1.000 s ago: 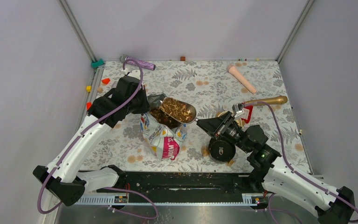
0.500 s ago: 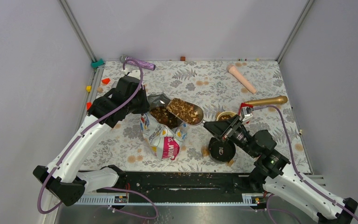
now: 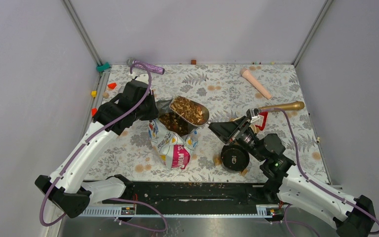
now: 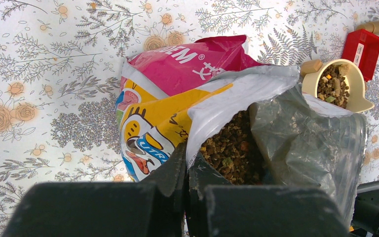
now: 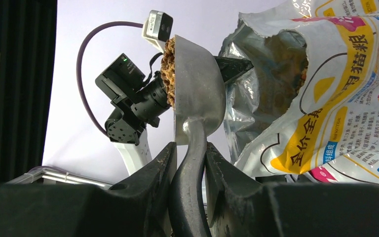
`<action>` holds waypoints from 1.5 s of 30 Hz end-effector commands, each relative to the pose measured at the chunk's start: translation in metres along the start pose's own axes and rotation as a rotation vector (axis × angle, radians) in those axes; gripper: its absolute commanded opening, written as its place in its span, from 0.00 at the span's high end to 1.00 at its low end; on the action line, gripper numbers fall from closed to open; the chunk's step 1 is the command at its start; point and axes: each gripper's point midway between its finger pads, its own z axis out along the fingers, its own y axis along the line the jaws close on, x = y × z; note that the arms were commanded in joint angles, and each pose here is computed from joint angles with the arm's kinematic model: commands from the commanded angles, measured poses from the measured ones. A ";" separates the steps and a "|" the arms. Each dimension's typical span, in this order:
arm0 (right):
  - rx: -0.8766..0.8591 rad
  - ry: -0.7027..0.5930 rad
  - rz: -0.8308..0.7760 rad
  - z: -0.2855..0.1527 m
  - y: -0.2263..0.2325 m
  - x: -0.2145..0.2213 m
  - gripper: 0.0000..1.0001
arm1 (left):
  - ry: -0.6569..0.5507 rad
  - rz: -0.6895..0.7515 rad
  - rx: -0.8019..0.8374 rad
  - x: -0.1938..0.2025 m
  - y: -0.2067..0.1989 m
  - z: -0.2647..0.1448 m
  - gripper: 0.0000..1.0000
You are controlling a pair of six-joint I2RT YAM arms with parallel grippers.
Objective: Serve the pet food
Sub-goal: Pour the pet food into the pet food bowl.
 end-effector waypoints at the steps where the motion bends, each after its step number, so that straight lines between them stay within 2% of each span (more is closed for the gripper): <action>1: -0.206 -0.047 0.003 -0.006 0.054 -0.010 1.00 | -0.055 -0.004 0.017 -0.014 -0.004 0.001 1.00; 4: -0.233 -0.070 0.034 -0.011 0.048 -0.014 1.00 | -0.058 -0.005 0.017 -0.014 -0.004 0.000 1.00; 6: -0.201 -0.113 -0.008 -0.014 0.045 -0.020 1.00 | -0.059 -0.005 0.014 -0.015 -0.004 0.001 1.00; 8: -0.119 -0.083 -0.046 -0.007 0.034 -0.015 1.00 | -0.058 -0.004 0.013 -0.014 -0.004 0.001 1.00; 11: -0.218 -0.056 0.017 -0.005 0.045 -0.010 1.00 | -0.052 -0.002 0.011 -0.014 -0.004 0.003 1.00; 14: -0.151 -0.018 0.019 0.003 0.030 -0.003 1.00 | -0.055 -0.002 -0.003 -0.014 -0.001 0.004 1.00; 17: -0.221 -0.007 0.061 -0.001 0.040 -0.002 1.00 | -0.054 -0.002 0.003 -0.014 -0.002 0.003 1.00; 22: -0.099 -0.018 -0.040 -0.006 0.031 -0.003 1.00 | -0.053 -0.002 0.013 -0.014 -0.004 0.002 1.00; 28: -0.070 -0.039 -0.031 -0.022 0.026 -0.006 1.00 | -0.054 -0.004 0.011 -0.014 -0.003 0.002 1.00; 32: -0.004 -0.044 -0.072 -0.042 0.025 -0.008 1.00 | -0.037 -0.002 0.007 -0.011 -0.004 0.007 1.00; 40: 0.128 -0.188 -0.127 -0.101 0.010 -0.034 1.00 | -0.034 -0.002 0.013 -0.010 -0.005 0.008 1.00; 45: 0.212 -0.219 -0.146 -0.127 0.001 -0.040 1.00 | -0.021 -0.002 0.009 -0.008 -0.005 0.011 1.00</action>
